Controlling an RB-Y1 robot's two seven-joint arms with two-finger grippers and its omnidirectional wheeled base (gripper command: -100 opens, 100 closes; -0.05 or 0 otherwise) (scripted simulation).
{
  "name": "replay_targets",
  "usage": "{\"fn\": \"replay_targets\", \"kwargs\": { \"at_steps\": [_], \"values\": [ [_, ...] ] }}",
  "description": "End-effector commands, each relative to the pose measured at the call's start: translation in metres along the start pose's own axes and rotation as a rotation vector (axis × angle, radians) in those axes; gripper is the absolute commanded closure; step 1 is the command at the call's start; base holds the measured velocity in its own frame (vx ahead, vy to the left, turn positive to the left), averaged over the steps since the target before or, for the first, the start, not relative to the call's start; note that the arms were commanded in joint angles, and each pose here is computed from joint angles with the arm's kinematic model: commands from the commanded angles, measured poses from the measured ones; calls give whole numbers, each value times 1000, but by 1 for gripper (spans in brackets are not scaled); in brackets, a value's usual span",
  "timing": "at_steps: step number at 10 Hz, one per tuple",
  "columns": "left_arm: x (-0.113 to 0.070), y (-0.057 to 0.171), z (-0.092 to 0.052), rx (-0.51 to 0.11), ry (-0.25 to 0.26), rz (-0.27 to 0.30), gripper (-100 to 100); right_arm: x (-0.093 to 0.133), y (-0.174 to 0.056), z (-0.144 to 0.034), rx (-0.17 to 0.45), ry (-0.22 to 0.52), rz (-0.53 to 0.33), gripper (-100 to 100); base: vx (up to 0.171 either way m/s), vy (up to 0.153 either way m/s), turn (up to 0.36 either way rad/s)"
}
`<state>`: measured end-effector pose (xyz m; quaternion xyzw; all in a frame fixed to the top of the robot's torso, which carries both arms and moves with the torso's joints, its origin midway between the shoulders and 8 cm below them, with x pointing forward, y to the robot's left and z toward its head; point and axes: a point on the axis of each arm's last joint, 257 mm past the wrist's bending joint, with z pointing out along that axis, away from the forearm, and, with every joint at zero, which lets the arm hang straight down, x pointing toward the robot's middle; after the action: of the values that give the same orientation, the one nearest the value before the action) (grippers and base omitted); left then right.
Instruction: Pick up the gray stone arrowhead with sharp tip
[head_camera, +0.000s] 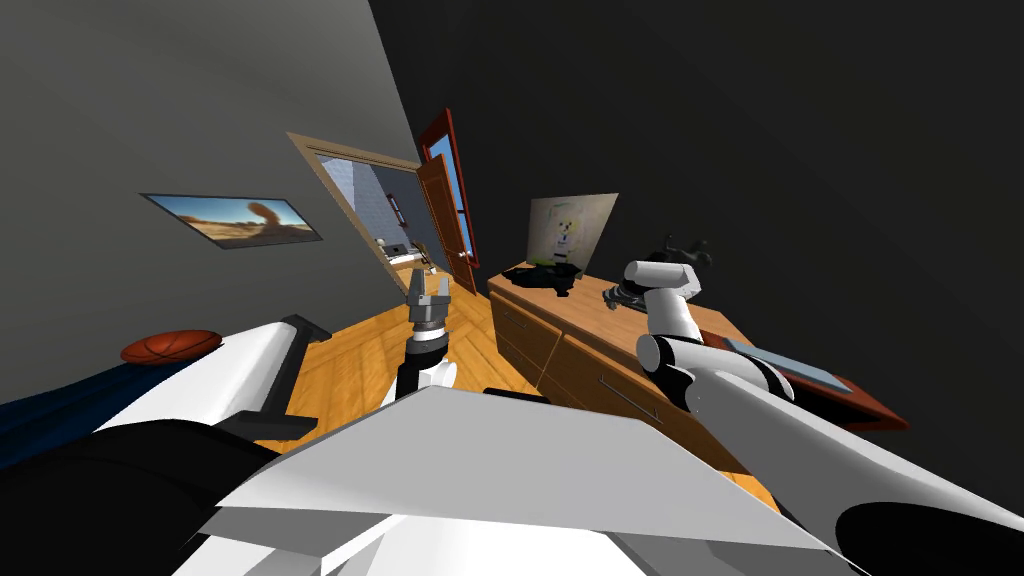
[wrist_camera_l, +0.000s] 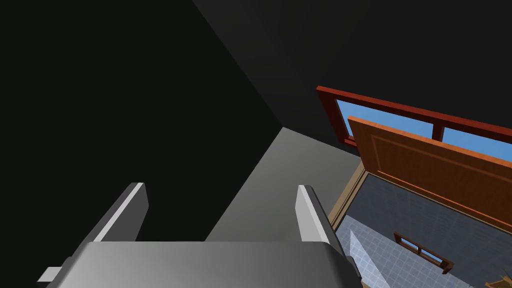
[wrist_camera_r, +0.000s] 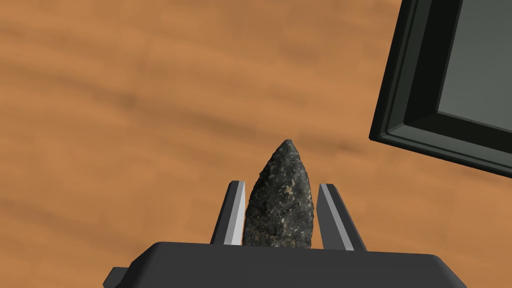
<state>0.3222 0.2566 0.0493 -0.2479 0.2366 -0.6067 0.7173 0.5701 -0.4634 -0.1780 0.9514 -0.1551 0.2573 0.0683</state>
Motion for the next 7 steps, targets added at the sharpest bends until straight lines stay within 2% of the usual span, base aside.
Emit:
{"fn": "replay_targets", "kwargs": {
  "at_steps": [1,2,3,4,5,6,7],
  "values": [
    [0,0,0,0,0,0,0,1,0,1,-13,-5,1,100,-52,-36,50],
    [0,0,0,0,0,0,0,2,-11,2,1,-16,7,100,-60,-46,86],
    [0,0,0,0,0,0,0,2,-6,2,-17,-16,5,100,-54,-39,60],
    [0,0,0,0,0,0,0,2,-18,3,-1,-28,8,100,-72,-33,65],
    [0,0,0,0,0,0,0,2,-14,3,-20,-28,7,100,-70,-31,53],
    [0,0,0,0,0,0,0,1,-14,3,-12,-26,8,100,-26,-12,10],
    [0,0,0,0,0,0,0,1,-14,3,-13,-27,7,0,-5,-2,-3]
  ]
}}
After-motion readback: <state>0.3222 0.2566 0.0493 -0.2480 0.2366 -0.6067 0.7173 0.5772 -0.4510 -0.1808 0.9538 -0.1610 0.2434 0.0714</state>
